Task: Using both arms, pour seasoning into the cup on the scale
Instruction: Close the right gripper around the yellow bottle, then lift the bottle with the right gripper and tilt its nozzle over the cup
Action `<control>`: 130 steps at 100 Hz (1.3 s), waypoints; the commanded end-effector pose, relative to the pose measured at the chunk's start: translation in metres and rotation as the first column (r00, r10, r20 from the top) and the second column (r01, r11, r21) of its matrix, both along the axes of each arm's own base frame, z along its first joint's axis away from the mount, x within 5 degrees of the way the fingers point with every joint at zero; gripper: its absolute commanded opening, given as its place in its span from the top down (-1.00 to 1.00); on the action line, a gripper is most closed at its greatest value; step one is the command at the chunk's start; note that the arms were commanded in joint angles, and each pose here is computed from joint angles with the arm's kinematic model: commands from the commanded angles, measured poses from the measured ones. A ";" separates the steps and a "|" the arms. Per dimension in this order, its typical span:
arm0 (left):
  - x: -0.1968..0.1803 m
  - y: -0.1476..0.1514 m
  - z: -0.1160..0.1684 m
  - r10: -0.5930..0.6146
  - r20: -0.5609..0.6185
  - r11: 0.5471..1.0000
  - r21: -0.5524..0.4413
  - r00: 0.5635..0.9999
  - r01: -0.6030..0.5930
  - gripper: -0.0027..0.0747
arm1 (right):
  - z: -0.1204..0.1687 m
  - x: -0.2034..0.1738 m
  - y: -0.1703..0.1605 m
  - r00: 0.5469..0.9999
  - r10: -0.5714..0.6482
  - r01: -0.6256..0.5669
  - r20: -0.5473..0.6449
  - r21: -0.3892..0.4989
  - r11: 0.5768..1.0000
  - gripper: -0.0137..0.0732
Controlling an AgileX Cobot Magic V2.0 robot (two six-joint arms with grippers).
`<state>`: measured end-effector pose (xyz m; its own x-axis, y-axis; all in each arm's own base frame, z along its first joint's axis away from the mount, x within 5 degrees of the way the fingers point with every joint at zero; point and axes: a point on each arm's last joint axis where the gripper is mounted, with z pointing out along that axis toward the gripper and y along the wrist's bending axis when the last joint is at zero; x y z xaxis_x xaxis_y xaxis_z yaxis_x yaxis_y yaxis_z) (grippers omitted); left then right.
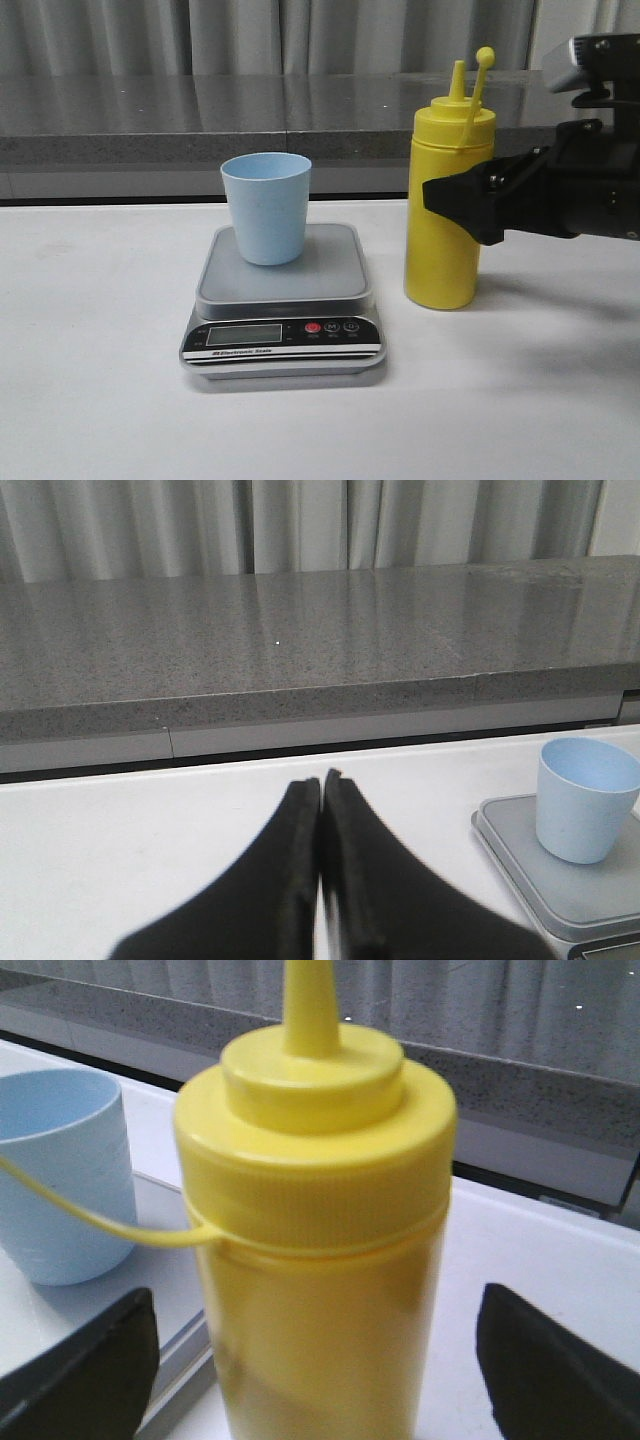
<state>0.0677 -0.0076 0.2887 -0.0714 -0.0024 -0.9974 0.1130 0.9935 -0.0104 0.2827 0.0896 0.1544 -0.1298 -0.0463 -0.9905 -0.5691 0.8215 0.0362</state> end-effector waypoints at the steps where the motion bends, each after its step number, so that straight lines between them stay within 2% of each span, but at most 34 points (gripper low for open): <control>1: 0.000 0.000 0.016 -0.001 0.099 1.000 -0.015 0.995 0.002 0.98 | 0.018 0.008 0.006 0.993 0.031 -0.037 0.111 0.045 0.998 -0.78; 47: 0.000 0.000 0.016 -0.001 0.099 1.000 -0.015 0.995 0.002 0.98 | 0.014 0.029 0.019 0.990 0.057 -0.063 0.128 0.046 0.997 -0.76; 53: 0.000 0.000 0.016 -0.001 0.099 1.000 -0.015 0.995 0.002 0.98 | 0.014 0.029 0.018 0.991 0.056 -0.062 0.124 0.043 0.997 -0.67; 70: 0.000 0.000 0.016 -0.001 0.099 1.000 -0.015 0.995 0.002 0.98 | 0.013 0.029 0.018 0.992 0.056 -0.060 0.116 0.037 0.997 -0.08; 79: 0.000 0.000 0.016 -0.001 0.099 1.000 -0.015 0.995 0.002 0.98 | 0.015 0.029 0.019 0.990 0.058 -0.065 0.130 0.047 0.997 0.13; 89: 0.000 0.000 0.016 -0.001 0.099 1.000 -0.015 0.995 0.002 0.98 | 0.019 0.028 0.019 0.983 0.064 -0.078 0.171 0.075 0.994 0.24; 102: 0.000 0.000 0.016 -0.001 0.099 1.000 -0.015 0.995 0.002 0.98 | 0.026 0.028 0.020 0.975 0.068 -0.090 0.212 0.097 0.991 0.24; 118: 0.000 0.000 0.016 -0.001 0.099 1.000 -0.015 0.995 0.002 0.98 | 0.034 0.024 0.021 0.979 0.103 -0.107 0.178 0.010 0.994 0.24; 130: 0.000 0.000 0.016 -0.001 0.099 1.000 -0.015 0.995 0.002 0.98 | 0.049 0.024 0.022 0.979 0.139 -0.120 0.146 -0.131 0.984 0.24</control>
